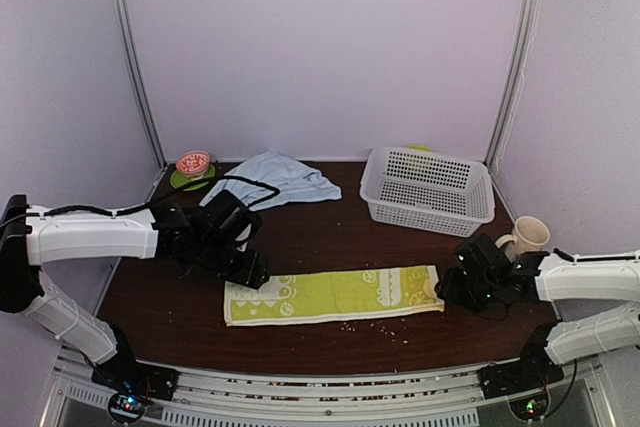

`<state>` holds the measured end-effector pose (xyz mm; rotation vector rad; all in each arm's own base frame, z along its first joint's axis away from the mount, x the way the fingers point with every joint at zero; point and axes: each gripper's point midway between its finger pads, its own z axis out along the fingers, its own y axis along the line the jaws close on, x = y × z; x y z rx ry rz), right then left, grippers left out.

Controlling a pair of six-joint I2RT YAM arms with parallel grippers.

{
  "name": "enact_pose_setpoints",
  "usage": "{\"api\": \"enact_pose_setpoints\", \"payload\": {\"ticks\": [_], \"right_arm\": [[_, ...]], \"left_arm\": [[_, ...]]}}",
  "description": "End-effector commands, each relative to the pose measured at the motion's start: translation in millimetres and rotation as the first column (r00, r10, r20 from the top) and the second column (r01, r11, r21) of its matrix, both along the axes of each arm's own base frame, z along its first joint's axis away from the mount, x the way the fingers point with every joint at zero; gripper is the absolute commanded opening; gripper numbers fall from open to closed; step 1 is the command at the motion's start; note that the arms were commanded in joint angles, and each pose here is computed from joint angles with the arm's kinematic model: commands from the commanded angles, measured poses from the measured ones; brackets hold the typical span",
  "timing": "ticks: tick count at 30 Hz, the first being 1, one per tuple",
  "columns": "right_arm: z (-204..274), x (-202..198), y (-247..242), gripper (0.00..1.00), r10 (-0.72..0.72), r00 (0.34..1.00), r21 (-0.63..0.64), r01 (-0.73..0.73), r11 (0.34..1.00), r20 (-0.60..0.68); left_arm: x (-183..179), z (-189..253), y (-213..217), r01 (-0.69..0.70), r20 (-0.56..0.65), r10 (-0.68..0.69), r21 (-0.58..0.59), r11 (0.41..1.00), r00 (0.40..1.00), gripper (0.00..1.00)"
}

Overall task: Roll the towels
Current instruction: Pick up the towel from the center of the board.

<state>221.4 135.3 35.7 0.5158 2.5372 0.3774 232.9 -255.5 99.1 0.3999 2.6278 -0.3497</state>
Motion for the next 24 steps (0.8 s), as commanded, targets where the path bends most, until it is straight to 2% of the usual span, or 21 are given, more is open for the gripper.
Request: {"api": "enact_pose_setpoints", "payload": {"ticks": [1, 11, 21, 24], "right_arm": [[-13, -6, 0, 0.57, -0.032, 0.998, 0.017, 0.033, 0.999, -0.059], [-41, -29, -4, 0.4, 0.044, 0.978, -0.086, -0.063, 0.994, -0.205], [-69, -59, -11, 0.3, 0.105, 0.927, -0.168, -0.175, 0.97, -0.36], [-70, -61, -11, 0.19, 0.106, 0.925, -0.167, -0.177, 0.97, -0.365]], "left_arm": [[4, 0, -2, -0.024, 0.015, 0.025, -0.037, 0.999, 1.0, 0.68], [2, -11, 0, -0.027, 0.001, 0.027, -0.028, 0.999, 1.0, 0.67], [3, -6, 6, -0.029, 0.025, 0.03, -0.013, 0.999, 0.999, 0.66], [3, -8, 8, -0.034, 0.027, 0.034, -0.004, 0.999, 0.999, 0.66]]}}
